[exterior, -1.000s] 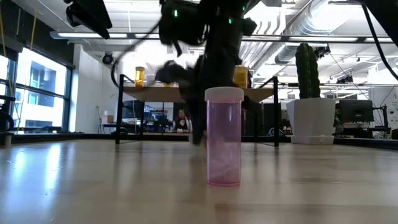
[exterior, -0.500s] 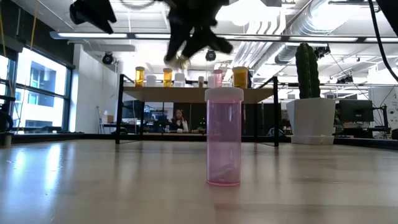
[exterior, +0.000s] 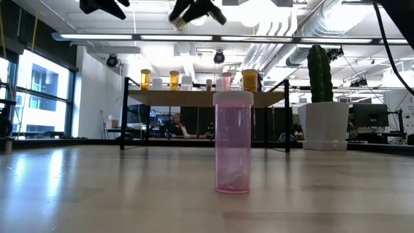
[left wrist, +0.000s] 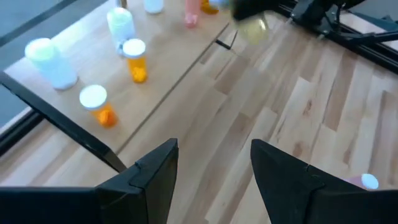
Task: Pick and place medicine bottles onto shelf by color
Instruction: Put the yellow pill bottle on the shelf
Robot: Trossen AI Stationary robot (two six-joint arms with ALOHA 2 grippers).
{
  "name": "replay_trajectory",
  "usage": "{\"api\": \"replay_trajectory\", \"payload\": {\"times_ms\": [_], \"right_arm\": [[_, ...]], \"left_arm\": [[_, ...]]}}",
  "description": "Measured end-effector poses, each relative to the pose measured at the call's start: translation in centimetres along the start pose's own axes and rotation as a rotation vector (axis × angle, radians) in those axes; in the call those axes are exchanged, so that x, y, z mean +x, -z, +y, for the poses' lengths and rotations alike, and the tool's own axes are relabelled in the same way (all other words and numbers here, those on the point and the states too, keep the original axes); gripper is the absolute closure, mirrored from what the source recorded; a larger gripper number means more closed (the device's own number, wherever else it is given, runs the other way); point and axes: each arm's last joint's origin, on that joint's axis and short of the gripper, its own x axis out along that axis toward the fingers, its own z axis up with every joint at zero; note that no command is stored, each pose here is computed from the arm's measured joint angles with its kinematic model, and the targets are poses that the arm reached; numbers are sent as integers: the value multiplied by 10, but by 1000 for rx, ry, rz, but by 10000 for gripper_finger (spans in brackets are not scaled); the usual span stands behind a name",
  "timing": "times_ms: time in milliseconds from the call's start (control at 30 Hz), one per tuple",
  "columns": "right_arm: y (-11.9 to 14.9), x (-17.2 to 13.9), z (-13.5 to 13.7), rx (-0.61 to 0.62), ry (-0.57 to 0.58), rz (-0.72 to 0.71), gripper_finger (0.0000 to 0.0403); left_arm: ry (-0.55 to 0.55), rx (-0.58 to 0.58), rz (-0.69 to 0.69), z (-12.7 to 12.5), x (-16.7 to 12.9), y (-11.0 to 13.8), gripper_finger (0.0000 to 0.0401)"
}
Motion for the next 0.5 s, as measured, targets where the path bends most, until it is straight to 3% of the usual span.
{"api": "replay_trajectory", "payload": {"times_ms": [200, 500], "right_arm": [[-34, -23, -10, -78, -111, -115, 345], [-62, -41, -21, -207, -387, -264, 345]], "left_arm": [[36, 11, -23, 6, 2, -7, 209], [147, 3, -236, 12, 1, -35, 209]]}}
